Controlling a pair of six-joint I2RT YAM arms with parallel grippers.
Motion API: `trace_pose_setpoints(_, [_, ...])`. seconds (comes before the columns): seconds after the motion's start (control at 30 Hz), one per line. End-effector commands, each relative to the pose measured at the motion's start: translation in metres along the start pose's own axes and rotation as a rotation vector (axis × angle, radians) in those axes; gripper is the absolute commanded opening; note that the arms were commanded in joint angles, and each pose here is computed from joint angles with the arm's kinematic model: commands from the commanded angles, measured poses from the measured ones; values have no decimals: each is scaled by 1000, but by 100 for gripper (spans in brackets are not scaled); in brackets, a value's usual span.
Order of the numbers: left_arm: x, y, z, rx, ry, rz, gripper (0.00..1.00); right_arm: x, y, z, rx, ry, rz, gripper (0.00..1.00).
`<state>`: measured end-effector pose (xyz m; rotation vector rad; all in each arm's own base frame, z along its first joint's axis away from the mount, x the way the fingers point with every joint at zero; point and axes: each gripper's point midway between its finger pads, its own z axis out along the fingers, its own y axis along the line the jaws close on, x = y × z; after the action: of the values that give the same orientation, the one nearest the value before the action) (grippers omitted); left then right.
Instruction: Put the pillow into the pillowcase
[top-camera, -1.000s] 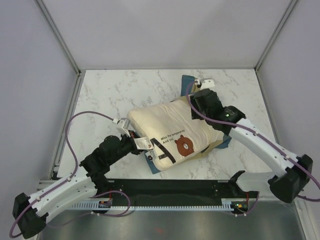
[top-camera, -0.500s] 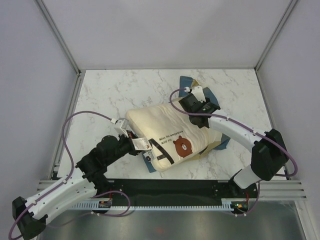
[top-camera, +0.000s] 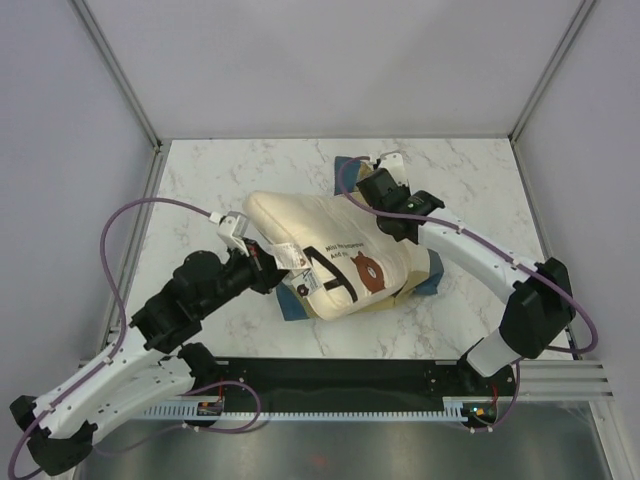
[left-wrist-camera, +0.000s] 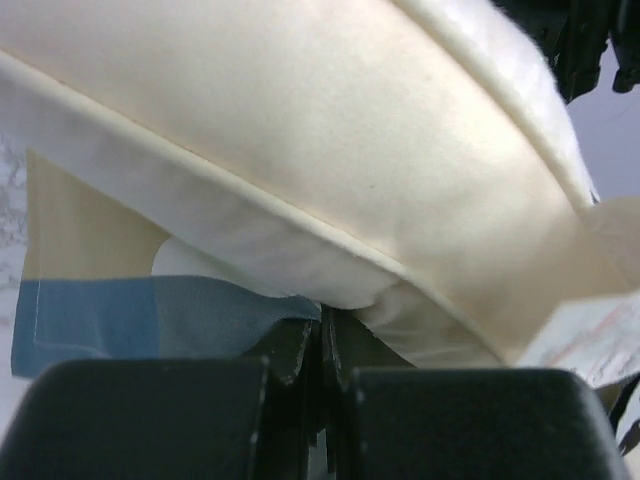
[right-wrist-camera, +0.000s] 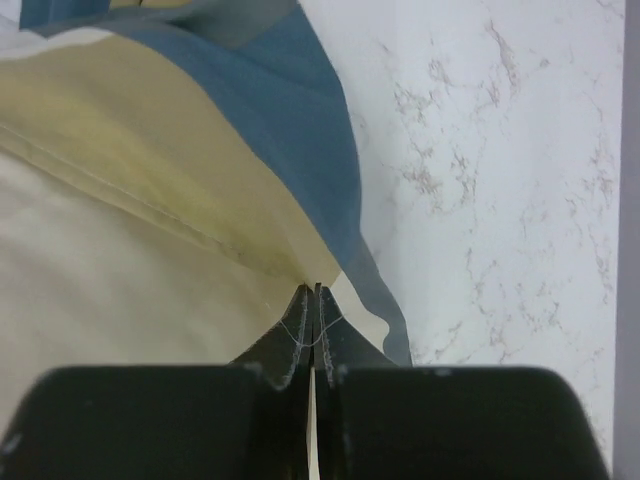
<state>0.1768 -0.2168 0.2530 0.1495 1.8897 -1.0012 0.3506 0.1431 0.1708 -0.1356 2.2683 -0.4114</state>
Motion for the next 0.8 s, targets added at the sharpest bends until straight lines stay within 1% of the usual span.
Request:
trace_pose_setpoints(0.0, [-74,-45,-18,91,-181,78,2,-61,-3,-46,-146,-142,134,0])
trace_pose_setpoints(0.07, [-92,-51,-23,77,-211,120,2,-80,0,-67,-227,-171,161,0])
trace_pose_setpoints(0.1, [-114,-62,-28,71,-241,135,2,-89,-3,-76,-250,-187,176,0])
trace_pose_setpoints(0.13, [-126,-68,-32,70,-259,162,2,-112,-4,-96,-304,-232,211,0])
trace_pose_setpoints(0.17, [-145,-80,-38,83,-297,158,2,-119,-6,-105,-327,-238,212,0])
trace_pose_setpoints(0.2, [-177,-100,-57,103,-351,179,2,-130,-8,-115,-350,-257,230,0])
trace_pose_setpoints(0.23, [-183,-105,-52,88,-330,192,2,-156,-16,-139,-393,-317,275,0])
trace_pose_setpoints(0.27, [-197,-114,-56,95,-347,205,2,-164,-15,-152,-443,-329,282,0])
trace_pose_setpoints(0.3, [-227,-136,-78,142,-414,203,2,-173,-16,-164,-476,-348,306,0])
trace_pose_setpoints(0.33, [-233,-142,-72,145,-406,208,2,-191,-24,-184,-513,-400,344,0])
trace_pose_setpoints(0.37, [-243,-152,-79,168,-427,207,2,-197,-24,-196,-555,-419,359,0])
trace_pose_setpoints(0.4, [-265,-167,-98,200,-482,196,2,-205,-27,-207,-583,-439,392,0])
trace_pose_setpoints(0.43, [-268,-171,-91,197,-469,188,2,-207,-27,-212,-603,-444,398,0])
trace_pose_setpoints(0.5, [-287,-184,-107,226,-513,178,2,-206,-20,-216,-645,-431,405,0])
trace_pose_setpoints(0.6, [-290,-180,-106,199,-524,140,2,-188,-5,-199,-649,-364,393,0])
trace_pose_setpoints(0.63, [-288,-177,-104,189,-521,136,2,-175,4,-186,-643,-324,381,0])
trace_pose_setpoints(0.7, [-282,-172,-100,181,-517,134,2,-176,3,-191,-666,-349,399,0])
trace_pose_setpoints(0.77, [-278,-172,-101,202,-518,135,2,-187,-1,-203,-693,-376,416,0])
